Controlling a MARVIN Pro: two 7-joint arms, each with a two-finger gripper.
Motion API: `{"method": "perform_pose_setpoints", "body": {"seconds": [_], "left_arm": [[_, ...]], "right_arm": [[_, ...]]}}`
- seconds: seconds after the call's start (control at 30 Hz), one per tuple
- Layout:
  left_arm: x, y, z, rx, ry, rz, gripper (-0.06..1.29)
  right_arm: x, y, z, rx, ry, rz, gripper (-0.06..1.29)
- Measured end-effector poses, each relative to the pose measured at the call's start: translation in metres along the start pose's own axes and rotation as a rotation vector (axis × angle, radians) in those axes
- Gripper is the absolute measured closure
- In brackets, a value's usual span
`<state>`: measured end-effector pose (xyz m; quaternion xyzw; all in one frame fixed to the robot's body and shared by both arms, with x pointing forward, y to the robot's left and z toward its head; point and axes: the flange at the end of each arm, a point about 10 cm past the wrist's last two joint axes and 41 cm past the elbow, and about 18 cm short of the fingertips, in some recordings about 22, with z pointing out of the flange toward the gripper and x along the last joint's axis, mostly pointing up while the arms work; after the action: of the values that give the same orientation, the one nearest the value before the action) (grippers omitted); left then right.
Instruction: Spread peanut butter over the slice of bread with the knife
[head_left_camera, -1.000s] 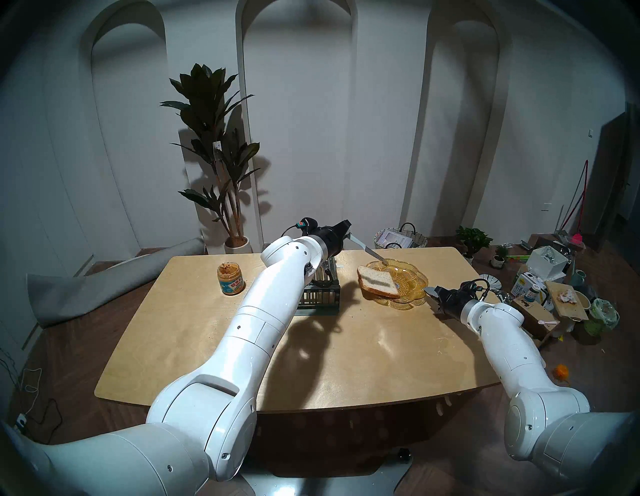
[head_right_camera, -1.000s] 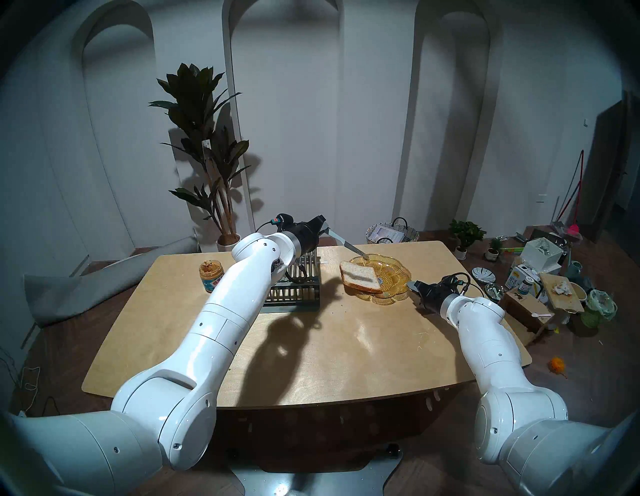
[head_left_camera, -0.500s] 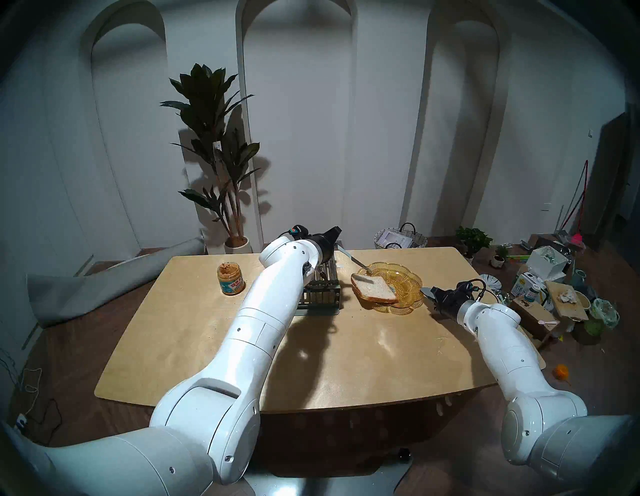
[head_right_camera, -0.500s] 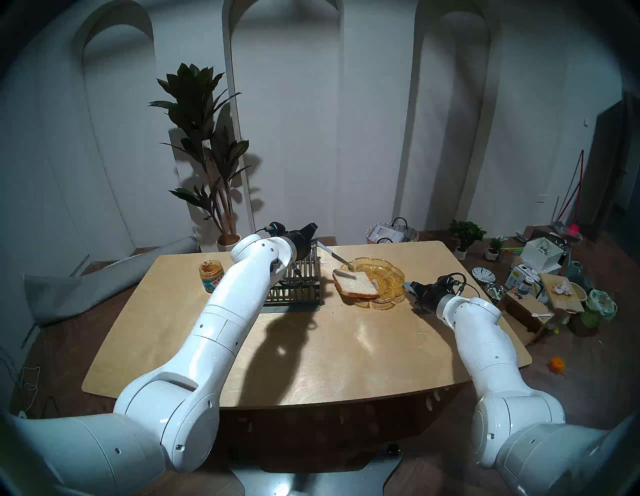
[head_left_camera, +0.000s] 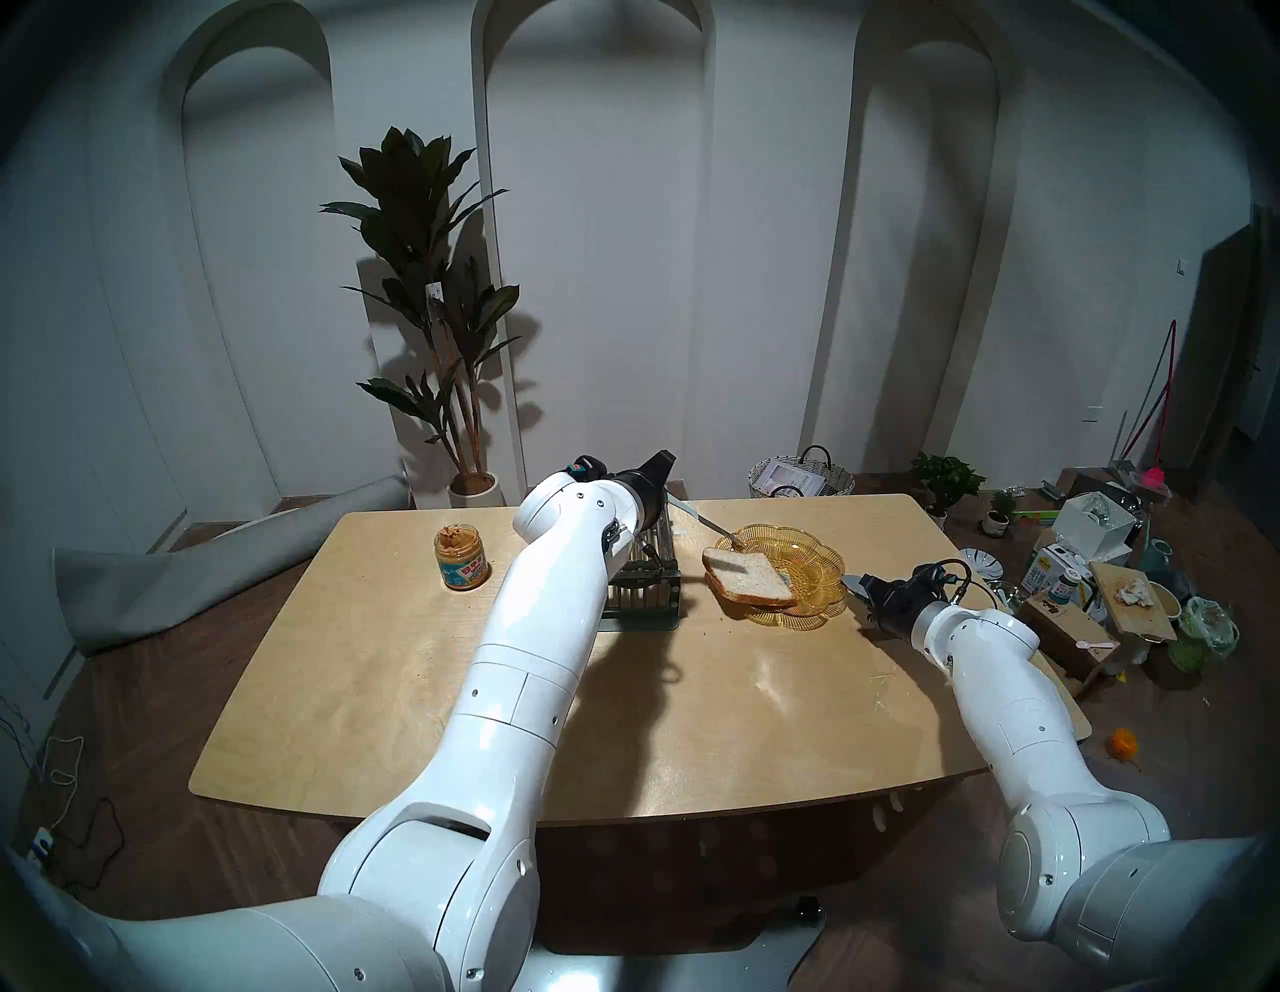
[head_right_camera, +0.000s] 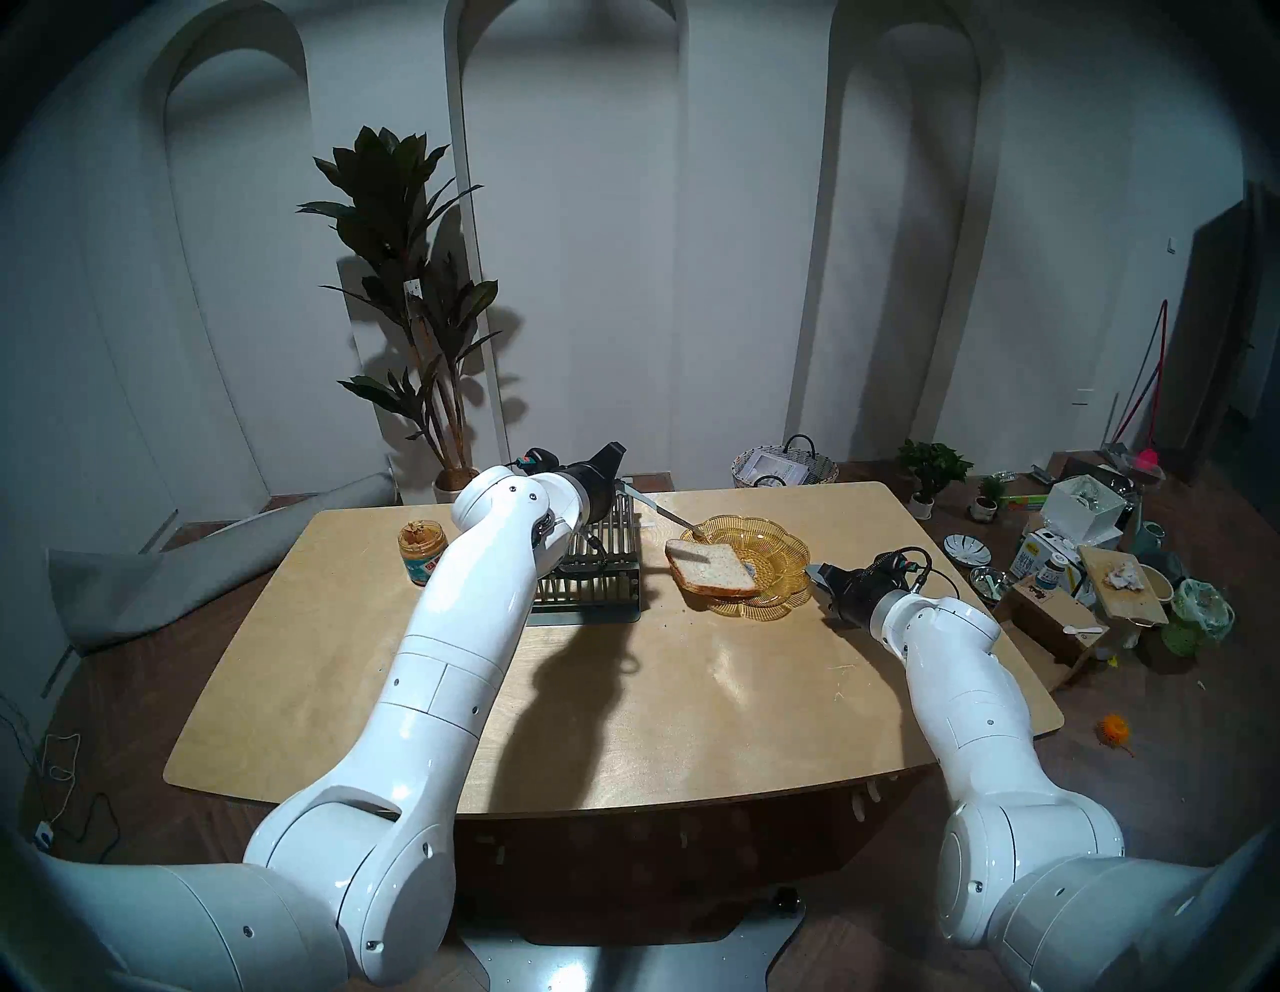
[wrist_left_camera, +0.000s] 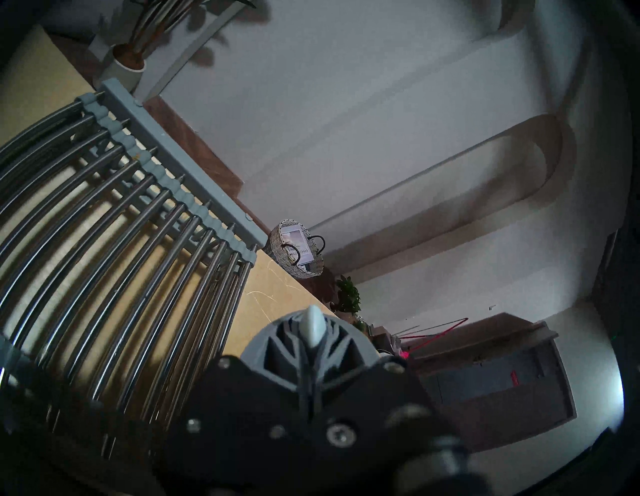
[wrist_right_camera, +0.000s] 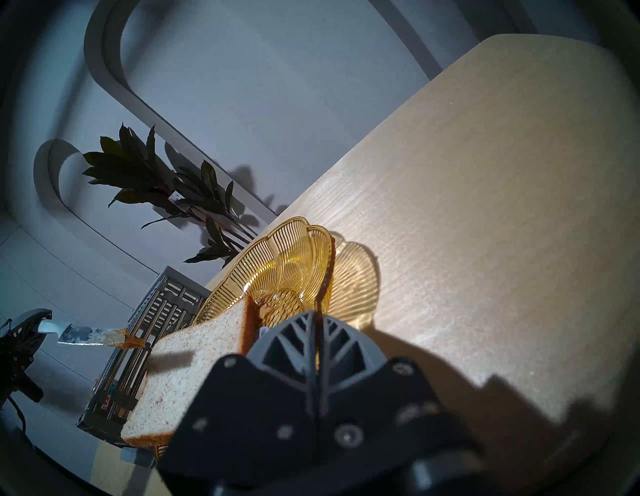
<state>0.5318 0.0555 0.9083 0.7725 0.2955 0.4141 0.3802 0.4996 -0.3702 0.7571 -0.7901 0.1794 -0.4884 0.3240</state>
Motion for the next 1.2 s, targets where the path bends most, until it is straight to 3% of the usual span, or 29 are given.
{"method": "perform_pose_setpoints", "body": {"seconds": [0.3, 0.6, 0.9, 1.2], "left_arm": [[-0.021, 0.004, -0.014, 0.011, 0.01, -0.078, 1.26], [-0.038, 0.007, -0.01, 0.042, 0.084, -0.153, 1.26], [-0.054, 0.001, 0.0, 0.082, 0.115, -0.15, 1.26], [-0.066, 0.009, 0.001, 0.076, 0.133, -0.123, 1.26]], "right_arm": [[-0.001, -0.003, 0.002, -0.006, 0.003, -0.007, 1.26], [-0.002, -0.004, 0.003, -0.002, 0.0, -0.009, 1.26], [0.001, -0.001, 0.004, -0.004, -0.001, -0.008, 1.26], [0.004, 0.002, 0.006, -0.006, -0.002, -0.005, 1.26]]}}
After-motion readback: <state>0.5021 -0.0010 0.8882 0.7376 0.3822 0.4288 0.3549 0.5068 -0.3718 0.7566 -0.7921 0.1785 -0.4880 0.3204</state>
